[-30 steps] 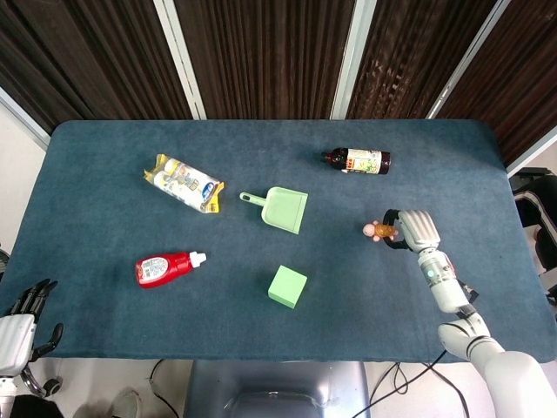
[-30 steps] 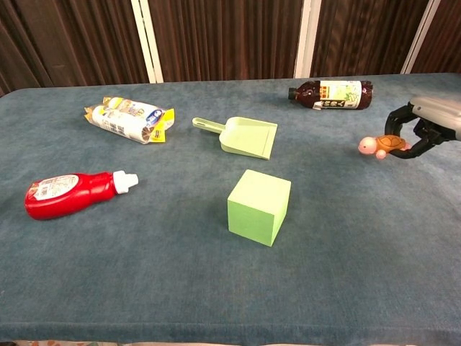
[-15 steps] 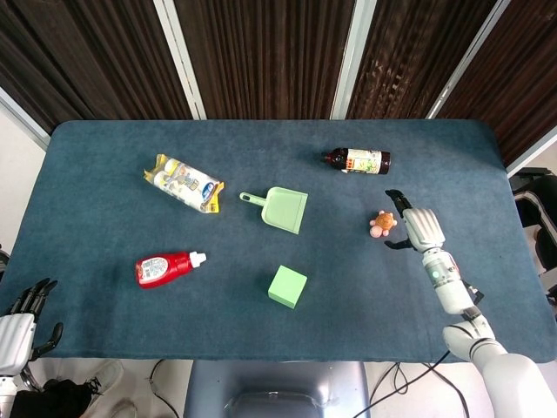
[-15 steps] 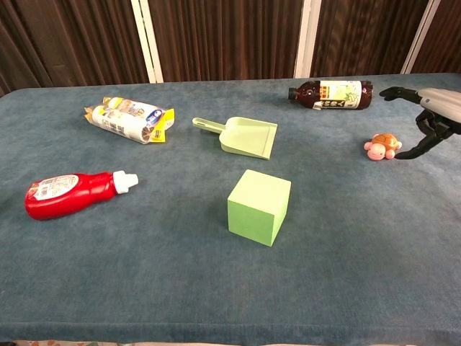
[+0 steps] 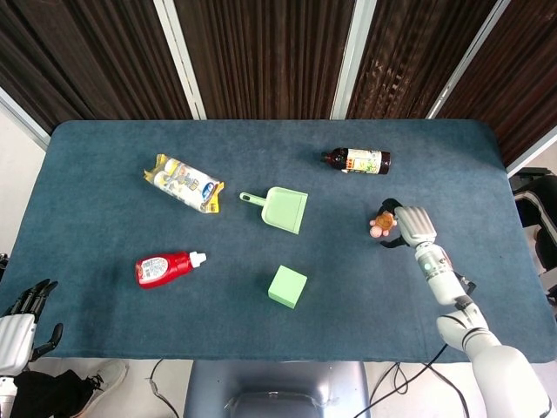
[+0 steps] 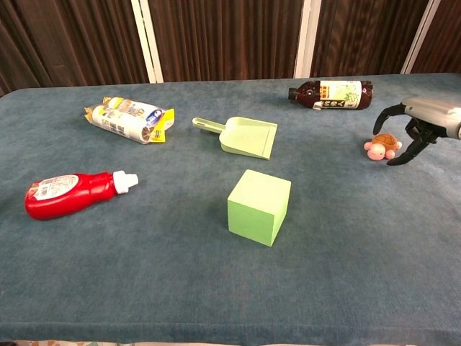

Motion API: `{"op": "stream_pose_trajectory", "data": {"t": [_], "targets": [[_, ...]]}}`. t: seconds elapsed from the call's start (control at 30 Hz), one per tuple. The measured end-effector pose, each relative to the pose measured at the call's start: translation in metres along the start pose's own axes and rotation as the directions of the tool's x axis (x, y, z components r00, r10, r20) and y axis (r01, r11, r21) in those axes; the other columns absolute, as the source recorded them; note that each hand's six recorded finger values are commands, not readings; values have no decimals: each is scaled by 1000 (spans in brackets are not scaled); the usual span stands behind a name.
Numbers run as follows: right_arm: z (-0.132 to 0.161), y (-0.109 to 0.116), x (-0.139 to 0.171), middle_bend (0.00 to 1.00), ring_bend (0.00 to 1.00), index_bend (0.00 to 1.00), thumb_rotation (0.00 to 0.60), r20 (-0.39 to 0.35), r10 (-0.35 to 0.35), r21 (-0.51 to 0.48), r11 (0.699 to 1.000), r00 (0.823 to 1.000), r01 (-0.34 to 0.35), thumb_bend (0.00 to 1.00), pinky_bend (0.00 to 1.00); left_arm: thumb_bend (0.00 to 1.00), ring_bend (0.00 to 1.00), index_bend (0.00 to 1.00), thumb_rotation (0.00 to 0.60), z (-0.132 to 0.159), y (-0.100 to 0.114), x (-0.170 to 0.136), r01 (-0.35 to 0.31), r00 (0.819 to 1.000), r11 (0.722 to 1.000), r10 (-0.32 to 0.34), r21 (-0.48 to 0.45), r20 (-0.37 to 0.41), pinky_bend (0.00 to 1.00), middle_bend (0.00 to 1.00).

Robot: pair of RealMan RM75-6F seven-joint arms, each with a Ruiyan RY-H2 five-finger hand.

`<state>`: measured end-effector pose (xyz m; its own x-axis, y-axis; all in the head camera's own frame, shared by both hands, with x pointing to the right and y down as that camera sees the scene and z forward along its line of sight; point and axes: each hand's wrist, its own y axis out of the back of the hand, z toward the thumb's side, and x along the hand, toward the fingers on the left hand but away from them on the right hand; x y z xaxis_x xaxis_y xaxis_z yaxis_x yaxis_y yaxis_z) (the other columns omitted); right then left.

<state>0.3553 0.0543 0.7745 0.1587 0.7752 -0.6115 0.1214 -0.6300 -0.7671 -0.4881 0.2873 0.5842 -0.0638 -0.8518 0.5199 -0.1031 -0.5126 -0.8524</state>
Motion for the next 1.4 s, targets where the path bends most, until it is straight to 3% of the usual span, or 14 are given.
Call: {"op": "stream_pose_trajectory", "data": {"t": [0.2,0.33,0.47,0.7,0.83,1.0,1.17,1.4], "targets": [[3,-7,-5,330,908,510,600,5,39,36,999,999,-40,131,918,409,119,120,600,0,-1,0,3,1000,1000,-3,-1,-1,342,87],[4,-10,-6,402,933,598,600,11,34,41,999,999,-35,149,937,410,119,119,600,-2,-1,-1,0,1000,1000,0,-4,-6,342,87],[4,-10,-5,489,951,695,600,9,20,38,999,1000,-20,232,952,410,119,120,600,-3,-2,0,3,1000,1000,-3,-5,-10,342,87],[2,-12,-2,605,968,816,600,9,7,44,999,1000,-8,527,970,409,119,120,600,-2,-2,0,2,1000,1000,-2,-4,-8,342,87],[3,-11,-1,663,975,873,600,3,2,37,999,1000,-3,783,979,410,119,120,600,-2,-2,0,1,1000,1000,-1,-3,-8,342,87],[10,-6,1,670,976,876,600,-39,-29,-10,1000,999,29,852,980,409,119,119,600,-1,-4,1,7,1000,1000,-7,-2,-8,342,87],[19,-2,4,671,976,876,600,-78,-52,-27,998,996,50,857,980,410,119,120,600,0,-4,2,8,1000,1000,-8,-1,-6,342,87],[18,-1,7,672,980,875,600,-73,-53,-16,999,996,52,857,981,410,119,120,600,1,-3,2,7,1000,1000,-7,1,-1,342,87]]}}
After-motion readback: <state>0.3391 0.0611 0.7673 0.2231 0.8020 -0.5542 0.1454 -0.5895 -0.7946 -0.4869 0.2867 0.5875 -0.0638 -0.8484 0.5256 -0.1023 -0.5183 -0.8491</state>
